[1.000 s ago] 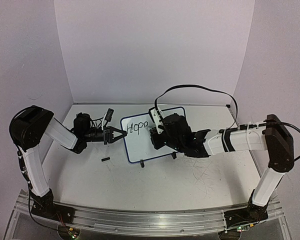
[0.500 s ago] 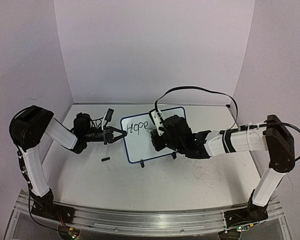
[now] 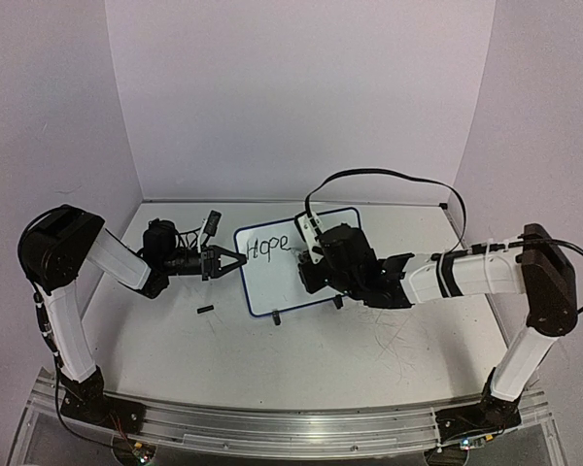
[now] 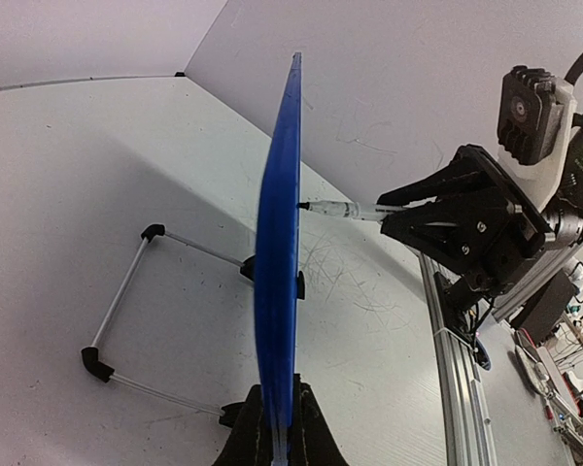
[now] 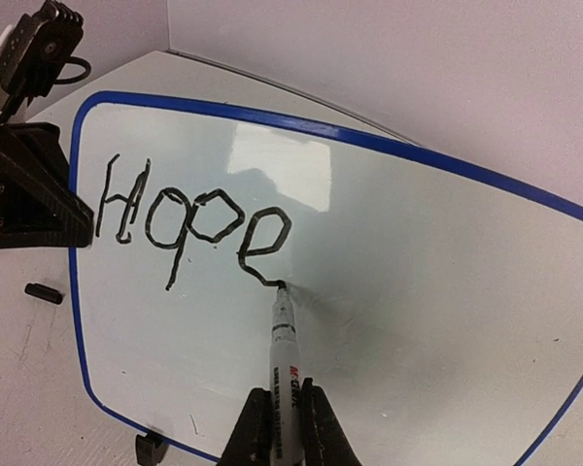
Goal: Write a sentence on the whiteboard
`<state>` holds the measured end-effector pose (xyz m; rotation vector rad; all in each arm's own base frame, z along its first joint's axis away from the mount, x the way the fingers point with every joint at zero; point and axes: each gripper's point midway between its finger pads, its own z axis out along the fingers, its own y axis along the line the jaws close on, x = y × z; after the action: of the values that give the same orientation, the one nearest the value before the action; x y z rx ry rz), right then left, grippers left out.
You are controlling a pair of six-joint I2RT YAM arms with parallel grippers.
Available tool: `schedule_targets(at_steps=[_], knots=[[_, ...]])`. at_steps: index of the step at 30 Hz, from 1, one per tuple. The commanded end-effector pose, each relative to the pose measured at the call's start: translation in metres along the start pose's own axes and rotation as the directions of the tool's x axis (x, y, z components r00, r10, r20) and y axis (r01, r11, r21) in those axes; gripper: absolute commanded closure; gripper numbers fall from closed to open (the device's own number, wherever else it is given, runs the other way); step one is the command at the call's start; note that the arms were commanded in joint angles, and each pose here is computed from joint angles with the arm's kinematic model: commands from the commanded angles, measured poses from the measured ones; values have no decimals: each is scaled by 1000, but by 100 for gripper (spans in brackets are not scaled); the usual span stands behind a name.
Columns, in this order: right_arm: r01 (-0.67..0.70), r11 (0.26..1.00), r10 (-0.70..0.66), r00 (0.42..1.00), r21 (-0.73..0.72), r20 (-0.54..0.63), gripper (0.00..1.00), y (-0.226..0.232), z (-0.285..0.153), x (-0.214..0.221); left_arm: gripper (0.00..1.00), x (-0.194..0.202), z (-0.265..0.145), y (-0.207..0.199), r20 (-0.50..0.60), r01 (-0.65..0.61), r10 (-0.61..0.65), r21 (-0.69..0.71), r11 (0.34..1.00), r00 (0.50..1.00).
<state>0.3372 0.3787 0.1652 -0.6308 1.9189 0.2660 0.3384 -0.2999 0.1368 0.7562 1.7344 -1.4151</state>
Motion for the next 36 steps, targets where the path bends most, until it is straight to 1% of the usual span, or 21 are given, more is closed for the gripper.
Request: schedule_targets(at_steps=[1, 4, 7, 10, 13, 19, 27, 33, 36], knots=[[-35, 999, 30, 992, 41, 120, 100, -18, -27, -39, 100, 13, 6, 4, -46, -1, 0, -18, 1000, 999], [-35, 999, 38, 984, -18, 176, 100, -15, -45, -53, 100, 14, 5, 4, -47, -2, 1, -18, 1000, 999], [0, 999, 9, 984, -51, 179, 100, -15, -52, -51, 100, 13, 6, 4, -45, -6, 5, -20, 1000, 999], [35, 999, -28, 985, -39, 169, 100, -20, -49, -45, 100, 12, 6, 5, -44, -8, 7, -20, 1000, 999], [53, 998, -46, 982, -35, 185, 100, -21, -48, -50, 100, 11, 5, 4, -42, -10, 9, -22, 1000, 999], [72, 992, -50, 979, -106, 197, 100, -5, -43, -55, 100, 14, 5, 4, -46, -10, 9, -32, 999, 999], [103, 991, -85, 978, -88, 189, 100, -5, -35, -50, 100, 16, 10, 9, -55, -4, 2, -28, 1000, 998], [109, 988, -89, 980, -105, 180, 100, 1, -28, -44, 100, 16, 10, 9, -58, -8, 7, -31, 999, 998], [105, 991, -87, 980, -88, 181, 100, -3, -30, -45, 100, 14, 10, 9, -56, -11, 10, -30, 999, 998]])
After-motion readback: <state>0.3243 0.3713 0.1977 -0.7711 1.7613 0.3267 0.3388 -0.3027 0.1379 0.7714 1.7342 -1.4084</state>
